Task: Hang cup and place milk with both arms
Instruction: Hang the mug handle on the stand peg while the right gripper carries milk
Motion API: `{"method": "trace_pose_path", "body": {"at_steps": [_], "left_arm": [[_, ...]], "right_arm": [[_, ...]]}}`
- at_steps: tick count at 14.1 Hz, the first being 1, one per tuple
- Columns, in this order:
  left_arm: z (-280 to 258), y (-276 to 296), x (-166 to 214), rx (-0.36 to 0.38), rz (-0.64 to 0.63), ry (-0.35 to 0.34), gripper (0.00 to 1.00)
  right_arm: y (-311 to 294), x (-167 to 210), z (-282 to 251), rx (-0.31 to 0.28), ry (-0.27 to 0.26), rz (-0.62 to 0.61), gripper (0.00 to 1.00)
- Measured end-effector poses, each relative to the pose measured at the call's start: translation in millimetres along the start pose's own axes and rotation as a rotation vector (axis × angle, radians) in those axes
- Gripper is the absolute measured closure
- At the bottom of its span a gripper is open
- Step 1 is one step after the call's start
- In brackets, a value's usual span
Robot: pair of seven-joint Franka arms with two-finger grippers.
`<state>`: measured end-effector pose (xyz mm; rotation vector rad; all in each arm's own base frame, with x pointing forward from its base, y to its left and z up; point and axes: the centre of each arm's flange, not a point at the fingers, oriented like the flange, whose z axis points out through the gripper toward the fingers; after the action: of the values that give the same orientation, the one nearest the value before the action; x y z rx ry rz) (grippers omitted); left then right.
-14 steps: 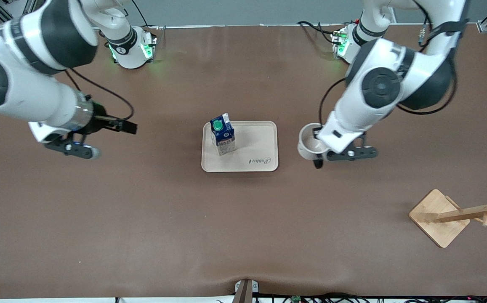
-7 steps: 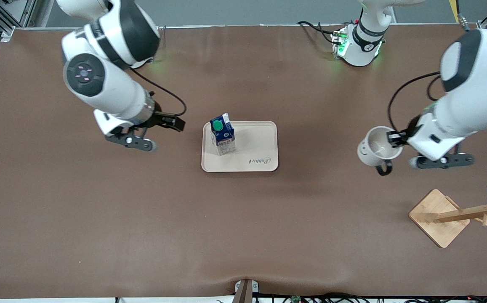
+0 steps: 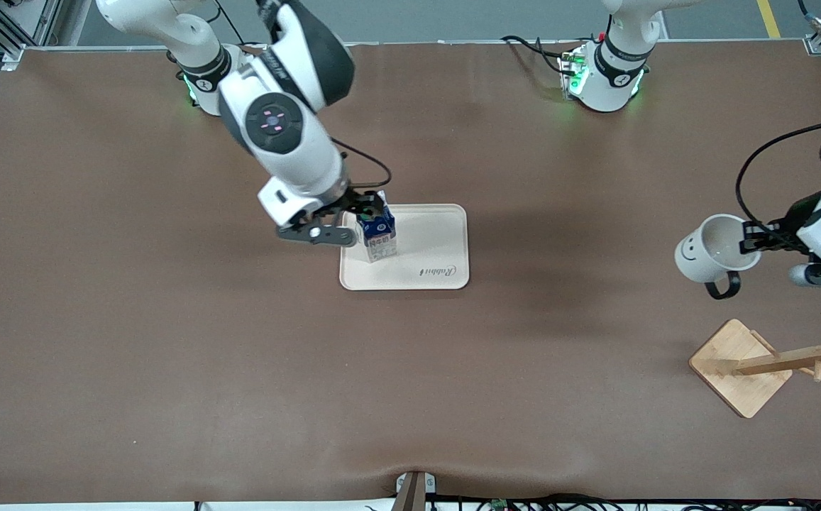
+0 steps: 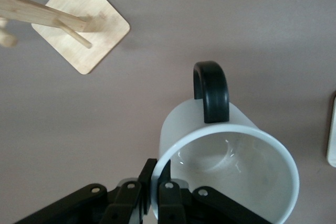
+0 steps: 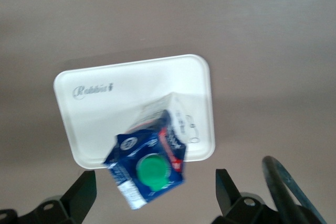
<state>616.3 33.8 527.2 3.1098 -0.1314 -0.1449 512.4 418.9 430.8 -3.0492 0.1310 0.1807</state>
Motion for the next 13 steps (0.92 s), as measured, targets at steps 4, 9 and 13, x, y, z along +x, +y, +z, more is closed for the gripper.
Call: {"method": "trace_pose_path", "body": {"at_steps": [4,9,13], "left_arm": [[4.0,-48.4,-5.8,-0.009,0.02,0.001,0.93],[5.3,-86.5,3.9,-0.012,0.039,0.042,0.93],[8.3,-105.2,16.3,-0.014,0.026,0.07,0.93]], "right_arm": [[-29.6,-19.9,33.9,-0.067,0.018,-0.218,0.0],[-20.1,-9.4,40.9,-0.105,0.024,-0.364,0.0],[-24.9,-15.7,53.4,-0.12,0.015,-0.393,0.0]]}}
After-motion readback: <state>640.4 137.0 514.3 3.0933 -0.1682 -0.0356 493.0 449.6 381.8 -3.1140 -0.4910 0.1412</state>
